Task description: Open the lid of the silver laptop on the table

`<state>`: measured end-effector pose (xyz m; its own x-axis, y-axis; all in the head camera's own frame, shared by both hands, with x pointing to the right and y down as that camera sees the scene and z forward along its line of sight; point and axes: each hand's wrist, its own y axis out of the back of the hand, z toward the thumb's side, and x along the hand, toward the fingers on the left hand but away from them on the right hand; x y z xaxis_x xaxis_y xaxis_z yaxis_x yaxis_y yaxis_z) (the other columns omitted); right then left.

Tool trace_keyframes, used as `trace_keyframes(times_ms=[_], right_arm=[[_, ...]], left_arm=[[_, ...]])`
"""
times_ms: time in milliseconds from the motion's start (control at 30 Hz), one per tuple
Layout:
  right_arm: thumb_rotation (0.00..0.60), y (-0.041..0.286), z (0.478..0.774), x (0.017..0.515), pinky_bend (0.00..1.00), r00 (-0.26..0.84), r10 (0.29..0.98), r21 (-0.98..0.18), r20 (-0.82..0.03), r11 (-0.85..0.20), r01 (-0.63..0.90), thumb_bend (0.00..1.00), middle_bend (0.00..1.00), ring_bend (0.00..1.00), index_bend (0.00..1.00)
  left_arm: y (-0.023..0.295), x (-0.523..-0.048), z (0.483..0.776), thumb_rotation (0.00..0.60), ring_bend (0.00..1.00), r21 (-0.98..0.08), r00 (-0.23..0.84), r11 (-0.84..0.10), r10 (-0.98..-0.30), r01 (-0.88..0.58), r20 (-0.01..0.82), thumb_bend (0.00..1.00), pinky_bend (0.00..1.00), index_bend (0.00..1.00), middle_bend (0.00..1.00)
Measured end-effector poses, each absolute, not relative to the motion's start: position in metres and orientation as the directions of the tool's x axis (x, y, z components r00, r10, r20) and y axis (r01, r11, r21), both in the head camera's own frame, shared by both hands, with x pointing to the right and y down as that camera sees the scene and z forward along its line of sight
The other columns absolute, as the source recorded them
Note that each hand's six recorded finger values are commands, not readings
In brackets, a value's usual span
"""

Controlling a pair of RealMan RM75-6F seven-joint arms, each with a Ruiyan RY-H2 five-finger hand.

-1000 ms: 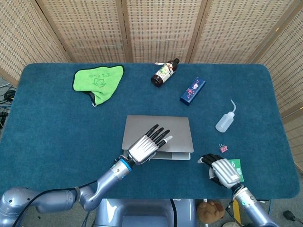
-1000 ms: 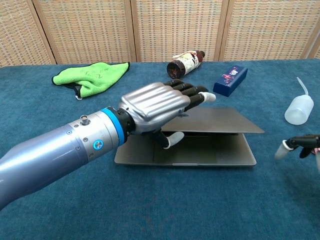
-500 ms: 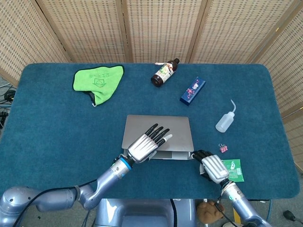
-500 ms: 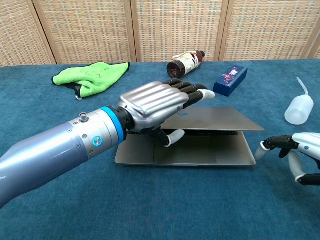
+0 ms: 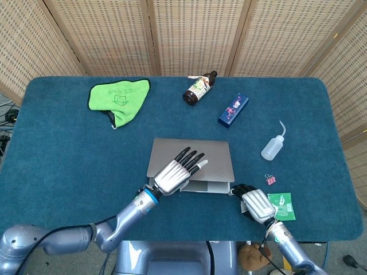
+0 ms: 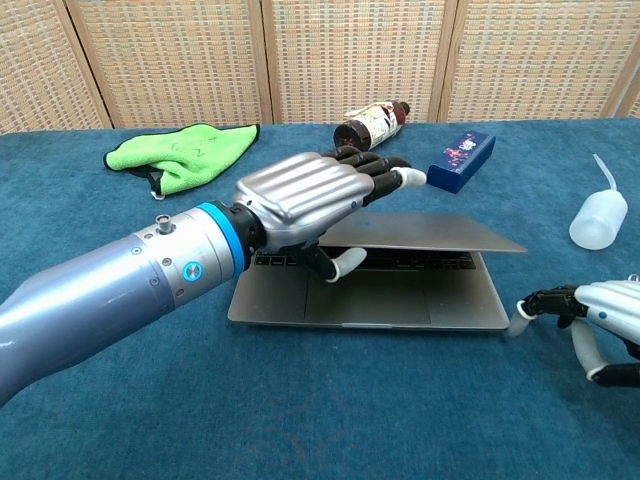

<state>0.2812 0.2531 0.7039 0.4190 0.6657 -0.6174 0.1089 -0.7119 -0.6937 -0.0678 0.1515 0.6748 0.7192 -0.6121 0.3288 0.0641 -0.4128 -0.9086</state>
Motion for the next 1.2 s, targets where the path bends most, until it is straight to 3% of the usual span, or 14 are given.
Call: trace_keyframes(times_ms=[267,600,1200], right_arm=[[0.600,0.252,0.705,0.282,0.28,0.410,0.666,-0.711,-0.623,-0.701,0.058,1.00,0.25,0.20,0.28],[0.600,0.241,0.693,0.275,0.28,0.414,0.713,-0.760,-0.565,-0.646,0.075,1.00,0.26,0.20,0.28],[0.600,0.252,0.706,0.251,0.28,0.445,0.662,-0.730,-0.603,-0.682,0.026,1.00,0.23,0.18,0.25]], left_arm=[[0.144,-0.072,0.674,0.600,0.00,-0.909,0.704,-0.413,-0.627,0.062,0.333,0.51,0.00,0.00,0.00],[0.147,-0.071,0.675,0.600,0.00,-0.905,0.708,-0.420,-0.621,0.061,0.336,0.51,0.00,0.00,0.00],[0.140,-0.078,0.677,0.600,0.00,-0.892,0.688,-0.450,-0.638,0.030,0.345,0.52,0.00,0.00,0.00]])
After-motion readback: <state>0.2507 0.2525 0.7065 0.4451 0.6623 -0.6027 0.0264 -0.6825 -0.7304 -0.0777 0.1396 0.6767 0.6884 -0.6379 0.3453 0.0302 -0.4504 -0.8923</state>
